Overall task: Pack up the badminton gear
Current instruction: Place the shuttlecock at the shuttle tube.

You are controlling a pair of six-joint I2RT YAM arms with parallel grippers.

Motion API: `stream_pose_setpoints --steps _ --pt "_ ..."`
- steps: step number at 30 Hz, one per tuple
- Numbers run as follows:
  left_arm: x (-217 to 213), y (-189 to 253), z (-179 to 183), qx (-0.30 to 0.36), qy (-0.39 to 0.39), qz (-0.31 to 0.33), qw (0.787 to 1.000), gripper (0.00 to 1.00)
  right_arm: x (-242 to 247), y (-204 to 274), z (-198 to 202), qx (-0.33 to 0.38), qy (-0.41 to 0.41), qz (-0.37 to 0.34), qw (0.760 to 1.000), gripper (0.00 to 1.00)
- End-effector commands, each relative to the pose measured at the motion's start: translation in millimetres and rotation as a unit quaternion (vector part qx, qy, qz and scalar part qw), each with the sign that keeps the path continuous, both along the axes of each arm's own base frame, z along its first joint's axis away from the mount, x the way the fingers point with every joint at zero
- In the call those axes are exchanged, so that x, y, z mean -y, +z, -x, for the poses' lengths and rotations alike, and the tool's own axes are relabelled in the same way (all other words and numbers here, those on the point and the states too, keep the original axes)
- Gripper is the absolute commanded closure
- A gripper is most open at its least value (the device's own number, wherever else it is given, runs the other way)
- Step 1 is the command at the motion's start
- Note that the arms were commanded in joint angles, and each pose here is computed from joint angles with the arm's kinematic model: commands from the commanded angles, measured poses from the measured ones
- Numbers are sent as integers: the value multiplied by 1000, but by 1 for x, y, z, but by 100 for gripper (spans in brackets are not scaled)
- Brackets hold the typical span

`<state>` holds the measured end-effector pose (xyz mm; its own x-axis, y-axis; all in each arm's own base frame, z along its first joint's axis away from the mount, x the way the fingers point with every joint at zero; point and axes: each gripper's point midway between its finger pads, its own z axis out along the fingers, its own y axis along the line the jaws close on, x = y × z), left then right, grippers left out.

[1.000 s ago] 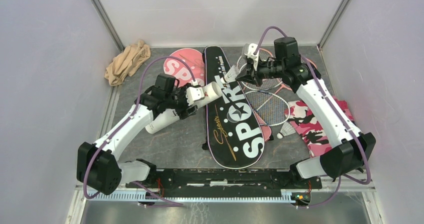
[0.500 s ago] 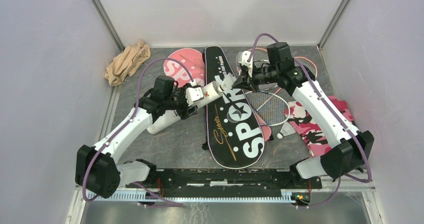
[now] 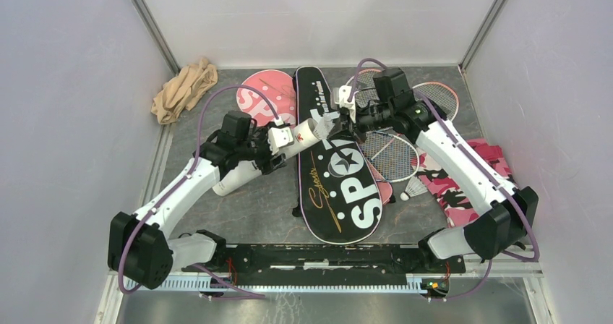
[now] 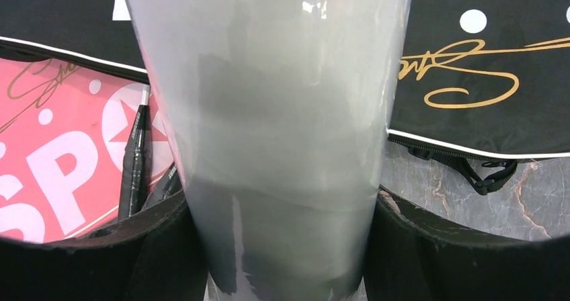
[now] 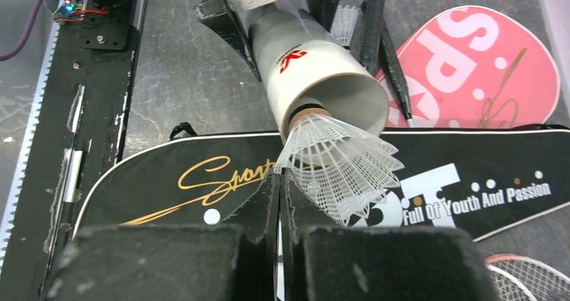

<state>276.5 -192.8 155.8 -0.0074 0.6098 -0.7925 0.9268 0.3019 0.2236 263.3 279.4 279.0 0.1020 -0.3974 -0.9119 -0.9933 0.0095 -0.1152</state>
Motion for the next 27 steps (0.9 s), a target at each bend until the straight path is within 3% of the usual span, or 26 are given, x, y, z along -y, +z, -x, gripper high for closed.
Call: stream_pose_setpoints --steps 1,13,24,27 --pt "11 14 7 13 -24 36 999 98 -6 -2 7 3 13 -1 1000 100" --pt "13 5 25 18 -78 32 996 98 -17 -16 17 -25 46 -5 999 100" --pt "15 10 23 13 -75 36 996 98 -21 -18 26 -42 64 -22 997 100" --pt "15 11 23 14 -75 36 996 98 -24 -20 32 -56 84 -31 994 95"
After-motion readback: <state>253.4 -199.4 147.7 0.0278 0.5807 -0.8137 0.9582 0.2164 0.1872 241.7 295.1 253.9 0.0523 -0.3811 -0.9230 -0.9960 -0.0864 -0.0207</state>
